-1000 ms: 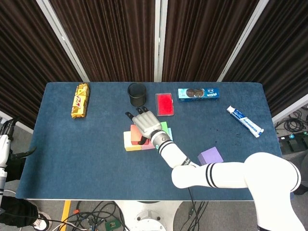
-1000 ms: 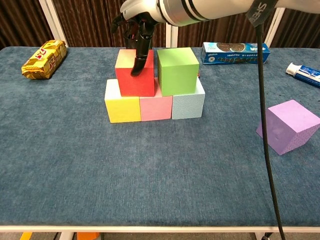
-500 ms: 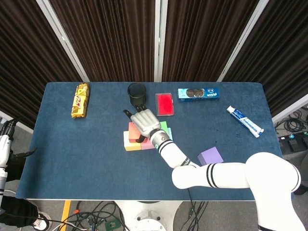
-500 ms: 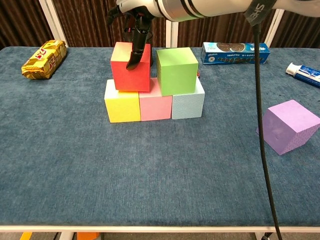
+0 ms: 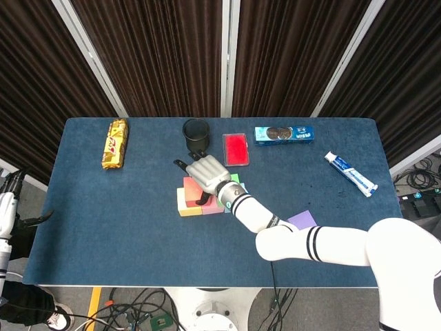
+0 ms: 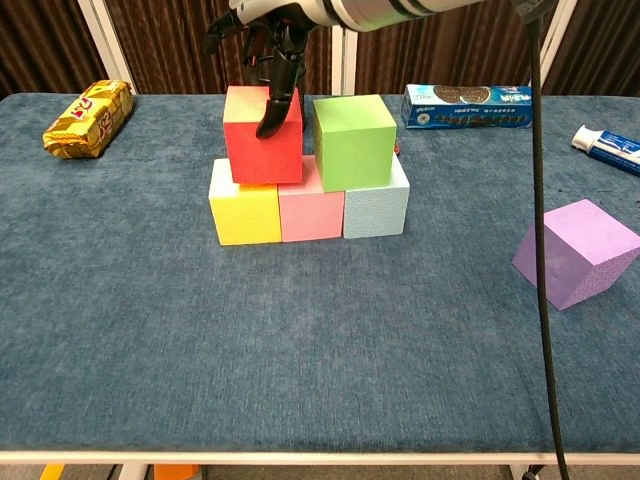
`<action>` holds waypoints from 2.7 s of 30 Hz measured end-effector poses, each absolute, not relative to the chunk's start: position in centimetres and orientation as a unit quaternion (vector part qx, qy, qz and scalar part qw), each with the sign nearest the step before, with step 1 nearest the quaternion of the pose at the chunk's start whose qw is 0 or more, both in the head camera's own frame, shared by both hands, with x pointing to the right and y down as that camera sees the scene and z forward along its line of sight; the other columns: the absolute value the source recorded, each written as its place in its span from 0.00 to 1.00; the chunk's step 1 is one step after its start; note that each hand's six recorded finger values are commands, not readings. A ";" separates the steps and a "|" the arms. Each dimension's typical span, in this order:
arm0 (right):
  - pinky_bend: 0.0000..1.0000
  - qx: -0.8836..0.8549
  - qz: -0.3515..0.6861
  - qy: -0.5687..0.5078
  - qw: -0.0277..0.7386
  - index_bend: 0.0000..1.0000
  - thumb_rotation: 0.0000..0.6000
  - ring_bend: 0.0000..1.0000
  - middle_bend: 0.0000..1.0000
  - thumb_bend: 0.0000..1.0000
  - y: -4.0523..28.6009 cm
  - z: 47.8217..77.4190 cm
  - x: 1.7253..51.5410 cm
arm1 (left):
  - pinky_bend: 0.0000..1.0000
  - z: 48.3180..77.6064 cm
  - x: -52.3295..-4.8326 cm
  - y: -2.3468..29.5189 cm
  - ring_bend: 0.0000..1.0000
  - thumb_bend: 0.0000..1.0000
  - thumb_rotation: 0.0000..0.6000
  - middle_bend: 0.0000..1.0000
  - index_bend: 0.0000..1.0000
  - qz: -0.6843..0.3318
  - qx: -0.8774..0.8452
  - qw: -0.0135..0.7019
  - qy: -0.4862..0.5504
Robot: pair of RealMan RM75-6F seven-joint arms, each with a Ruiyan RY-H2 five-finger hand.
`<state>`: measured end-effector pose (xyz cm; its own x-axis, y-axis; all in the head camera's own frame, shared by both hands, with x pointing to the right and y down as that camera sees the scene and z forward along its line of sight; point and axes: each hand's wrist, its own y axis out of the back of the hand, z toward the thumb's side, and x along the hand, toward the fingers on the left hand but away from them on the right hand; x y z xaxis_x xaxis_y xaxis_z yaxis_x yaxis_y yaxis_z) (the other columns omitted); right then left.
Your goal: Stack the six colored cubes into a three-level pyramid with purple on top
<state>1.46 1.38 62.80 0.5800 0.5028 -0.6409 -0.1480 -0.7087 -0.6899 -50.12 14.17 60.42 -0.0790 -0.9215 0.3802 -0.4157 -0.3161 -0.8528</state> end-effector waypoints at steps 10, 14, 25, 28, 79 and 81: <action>0.00 -0.811 0.440 -0.101 0.371 0.00 1.00 0.02 0.51 0.16 0.8 62.8 2.2 | 0.15 60.7 -49.9 14.0 0.01 0.16 1.00 0.08 0.06 -0.511 -0.633 0.248 0.526; 0.00 -0.812 0.439 -0.099 0.372 0.00 1.00 0.02 0.51 0.16 1.0 62.8 2.1 | 0.15 60.7 -49.8 14.0 0.01 0.16 1.00 0.08 0.06 -0.514 -0.634 0.250 0.521; 0.00 -0.810 0.444 -0.091 0.372 0.00 1.00 0.02 0.51 0.16 1.5 62.8 2.1 | 0.15 60.6 -49.8 13.9 0.01 0.16 1.00 0.08 0.06 -0.513 -0.634 0.252 0.521; 0.00 -0.809 0.445 -0.090 0.373 0.00 1.00 0.02 0.51 0.16 1.6 62.8 2.2 | 0.15 60.6 -49.8 13.9 0.01 0.16 1.00 0.08 0.06 -0.513 -0.634 0.251 0.521; 0.00 -0.803 0.457 -0.084 0.373 0.00 1.00 0.02 0.51 0.21 1.6 63.8 2.0 | 0.15 60.8 -49.9 14.0 0.01 0.16 1.00 0.08 0.06 -0.517 -0.632 0.251 0.520; 0.00 -0.803 0.457 -0.084 0.373 0.00 1.00 0.02 0.51 0.21 1.6 63.8 2.0 | 0.15 60.8 -49.9 14.0 0.01 0.16 1.00 0.08 0.06 -0.516 -0.633 0.251 0.520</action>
